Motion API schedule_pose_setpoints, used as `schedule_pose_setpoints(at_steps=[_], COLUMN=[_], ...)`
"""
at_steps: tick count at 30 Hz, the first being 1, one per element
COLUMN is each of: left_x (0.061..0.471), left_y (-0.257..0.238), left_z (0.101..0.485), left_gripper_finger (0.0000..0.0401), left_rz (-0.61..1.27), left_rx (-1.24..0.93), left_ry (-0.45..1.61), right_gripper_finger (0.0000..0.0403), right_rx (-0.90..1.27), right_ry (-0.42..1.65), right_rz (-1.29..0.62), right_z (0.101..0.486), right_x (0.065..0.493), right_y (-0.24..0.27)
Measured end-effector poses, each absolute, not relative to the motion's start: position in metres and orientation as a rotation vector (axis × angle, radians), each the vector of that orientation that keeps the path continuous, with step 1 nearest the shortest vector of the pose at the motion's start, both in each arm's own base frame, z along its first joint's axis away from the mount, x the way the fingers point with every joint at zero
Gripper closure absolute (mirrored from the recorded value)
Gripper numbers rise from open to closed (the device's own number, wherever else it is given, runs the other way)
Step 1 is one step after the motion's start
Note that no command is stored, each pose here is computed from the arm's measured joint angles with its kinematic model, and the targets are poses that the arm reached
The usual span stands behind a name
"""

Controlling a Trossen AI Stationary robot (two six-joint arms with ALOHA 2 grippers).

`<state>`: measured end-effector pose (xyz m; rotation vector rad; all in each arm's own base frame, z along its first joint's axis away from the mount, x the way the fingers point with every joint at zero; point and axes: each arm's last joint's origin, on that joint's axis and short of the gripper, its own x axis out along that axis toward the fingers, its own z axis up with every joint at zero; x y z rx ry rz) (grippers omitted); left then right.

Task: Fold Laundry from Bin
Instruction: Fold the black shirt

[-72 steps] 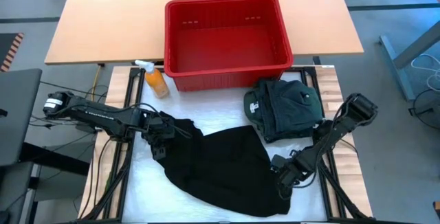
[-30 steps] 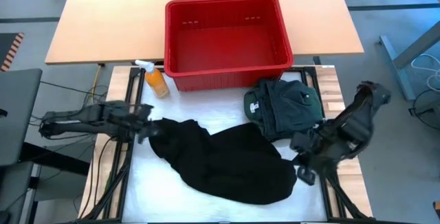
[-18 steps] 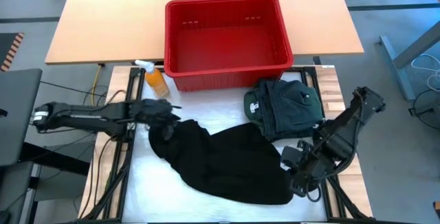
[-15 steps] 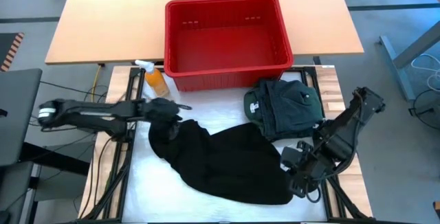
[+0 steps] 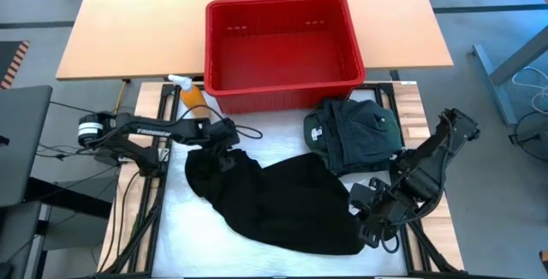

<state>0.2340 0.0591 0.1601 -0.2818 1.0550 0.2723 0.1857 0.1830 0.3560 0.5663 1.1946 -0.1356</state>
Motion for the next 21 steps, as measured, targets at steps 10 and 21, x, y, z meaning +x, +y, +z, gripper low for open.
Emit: schedule_pose_setpoints(at_steps=[10, 21], left_x=[0.231, 0.21], left_y=[0.055, 0.046], left_z=[0.166, 0.244], left_gripper_finger=[0.0377, 0.0401], left_rz=[0.204, 0.049], left_rx=[-0.338, -0.318], left_ry=[1.038, 0.854], right_gripper_finger=[0.0385, 0.0385], right_rx=[0.534, 0.532], right_ry=[1.184, 1.184], right_rz=[-0.157, -0.159], right_z=[0.355, 0.358], right_x=[0.185, 0.181], right_y=[0.181, 0.177])
